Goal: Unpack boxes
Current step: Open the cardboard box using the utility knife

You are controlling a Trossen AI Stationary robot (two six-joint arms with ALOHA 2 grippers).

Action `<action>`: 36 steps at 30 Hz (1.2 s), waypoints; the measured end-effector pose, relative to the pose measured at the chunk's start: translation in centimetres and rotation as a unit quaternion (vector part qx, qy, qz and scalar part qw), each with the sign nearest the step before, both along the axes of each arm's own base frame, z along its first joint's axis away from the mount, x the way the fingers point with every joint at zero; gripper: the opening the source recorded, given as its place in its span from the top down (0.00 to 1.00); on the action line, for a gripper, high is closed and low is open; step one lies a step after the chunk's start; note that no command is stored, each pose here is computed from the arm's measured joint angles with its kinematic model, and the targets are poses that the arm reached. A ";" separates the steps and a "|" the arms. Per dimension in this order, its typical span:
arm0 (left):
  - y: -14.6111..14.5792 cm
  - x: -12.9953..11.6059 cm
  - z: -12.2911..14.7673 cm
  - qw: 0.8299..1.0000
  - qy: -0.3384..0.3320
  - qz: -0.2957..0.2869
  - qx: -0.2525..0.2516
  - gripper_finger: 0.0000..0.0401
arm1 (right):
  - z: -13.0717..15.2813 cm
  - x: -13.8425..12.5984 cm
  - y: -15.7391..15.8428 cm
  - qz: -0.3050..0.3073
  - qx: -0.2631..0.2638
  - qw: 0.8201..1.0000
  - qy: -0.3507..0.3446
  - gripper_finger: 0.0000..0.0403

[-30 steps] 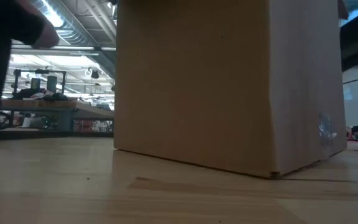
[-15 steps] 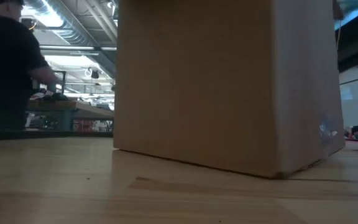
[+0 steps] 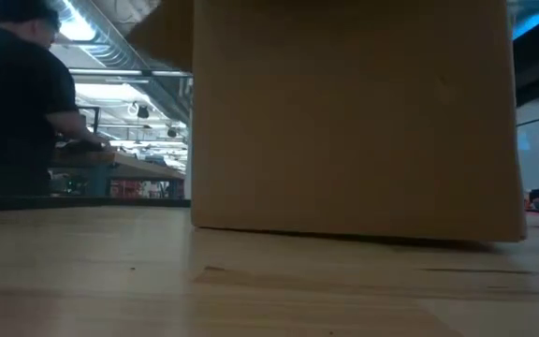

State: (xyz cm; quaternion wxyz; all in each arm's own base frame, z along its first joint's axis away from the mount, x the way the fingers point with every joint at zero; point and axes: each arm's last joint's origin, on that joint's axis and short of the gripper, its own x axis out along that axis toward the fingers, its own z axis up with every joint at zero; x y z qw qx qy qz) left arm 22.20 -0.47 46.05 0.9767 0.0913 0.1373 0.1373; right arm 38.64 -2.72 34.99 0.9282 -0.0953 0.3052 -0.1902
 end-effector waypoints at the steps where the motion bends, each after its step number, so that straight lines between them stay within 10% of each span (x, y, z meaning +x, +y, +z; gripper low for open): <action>1: 0.1 0.4 -0.7 1.000 0.010 0.003 -0.005 0.68 | 0.0 0.0 0.0 0.007 0.005 1.000 -0.001 0.56; 13: 0.3 4.4 -10.4 0.985 0.163 0.036 -0.043 0.68 | 4.0 -3.6 2.1 0.046 0.016 0.998 -0.041 0.56; 22: 0.3 4.3 -10.7 0.984 0.168 0.038 -0.045 0.68 | 4.8 -7.7 3.5 0.058 0.148 0.987 0.018 0.56; 36: 0.3 4.5 -10.5 0.986 0.155 0.039 -0.050 0.68 | 5.0 -4.9 0.9 0.014 0.244 0.956 0.164 0.56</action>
